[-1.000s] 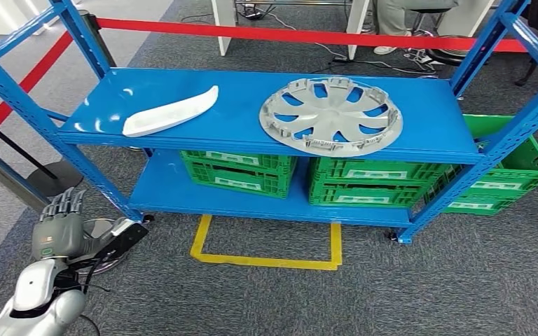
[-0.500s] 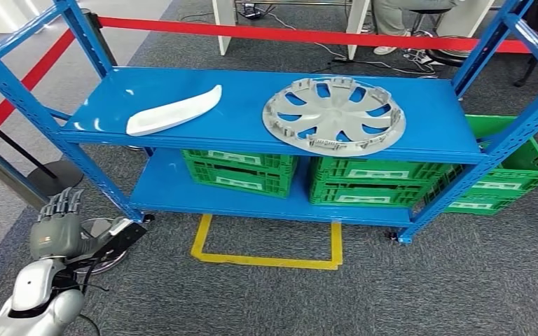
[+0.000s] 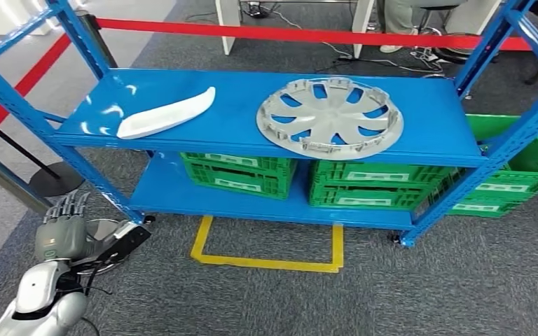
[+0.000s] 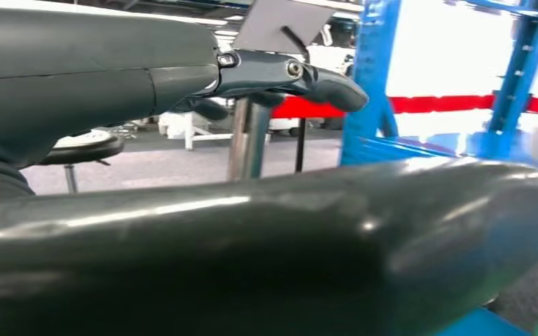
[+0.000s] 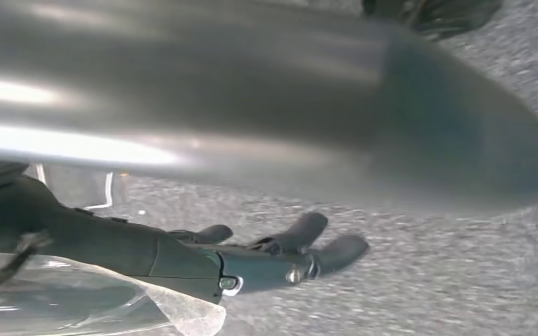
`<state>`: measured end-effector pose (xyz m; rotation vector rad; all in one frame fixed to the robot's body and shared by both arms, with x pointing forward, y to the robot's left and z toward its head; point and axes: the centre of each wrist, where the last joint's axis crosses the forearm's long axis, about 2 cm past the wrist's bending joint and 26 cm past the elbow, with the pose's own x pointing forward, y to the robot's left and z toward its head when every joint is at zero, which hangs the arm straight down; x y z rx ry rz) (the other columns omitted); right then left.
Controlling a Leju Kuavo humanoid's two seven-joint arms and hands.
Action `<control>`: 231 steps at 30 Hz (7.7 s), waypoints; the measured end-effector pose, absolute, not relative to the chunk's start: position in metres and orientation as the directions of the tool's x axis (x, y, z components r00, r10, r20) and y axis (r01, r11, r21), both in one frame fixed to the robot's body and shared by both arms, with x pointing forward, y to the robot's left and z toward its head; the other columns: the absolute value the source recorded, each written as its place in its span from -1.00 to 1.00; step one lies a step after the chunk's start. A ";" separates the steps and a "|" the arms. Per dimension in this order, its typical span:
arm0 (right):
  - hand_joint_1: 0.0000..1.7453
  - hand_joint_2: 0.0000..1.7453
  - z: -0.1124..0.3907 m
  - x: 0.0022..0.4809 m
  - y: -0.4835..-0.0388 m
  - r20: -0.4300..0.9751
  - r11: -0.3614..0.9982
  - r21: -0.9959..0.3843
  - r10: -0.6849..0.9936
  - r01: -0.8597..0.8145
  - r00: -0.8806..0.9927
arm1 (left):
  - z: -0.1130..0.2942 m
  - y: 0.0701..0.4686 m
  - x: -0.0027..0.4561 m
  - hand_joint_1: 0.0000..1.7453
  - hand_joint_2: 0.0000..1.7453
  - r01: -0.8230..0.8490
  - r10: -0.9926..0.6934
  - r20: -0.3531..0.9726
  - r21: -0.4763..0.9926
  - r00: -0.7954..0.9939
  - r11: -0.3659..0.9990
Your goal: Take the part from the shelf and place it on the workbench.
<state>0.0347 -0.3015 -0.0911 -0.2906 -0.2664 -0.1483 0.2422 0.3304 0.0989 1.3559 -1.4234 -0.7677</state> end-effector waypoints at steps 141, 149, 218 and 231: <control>-1.00 -1.00 -0.080 0.037 -0.300 0.306 0.945 -0.253 -0.123 0.205 0.944 | 0.110 0.336 0.246 -1.00 -1.00 -0.370 -0.968 0.221 0.915 0.118 0.164; -1.00 -1.00 -0.080 0.036 -0.300 0.305 0.944 -0.254 -0.129 0.211 0.944 | 0.110 0.335 0.246 -1.00 -1.00 -0.368 -0.969 0.219 0.915 0.118 0.162; -1.00 -1.00 -0.080 0.037 -0.298 0.305 0.948 -0.251 -0.115 0.196 0.945 | 0.123 0.341 0.264 -1.00 -1.00 -0.372 -0.978 0.174 0.920 0.112 0.121; -1.00 -1.00 -0.081 0.035 -0.301 0.306 0.947 -0.259 -0.107 0.190 0.946 | 0.130 0.360 0.298 -1.00 -1.00 -0.327 -0.984 0.077 0.945 0.159 0.021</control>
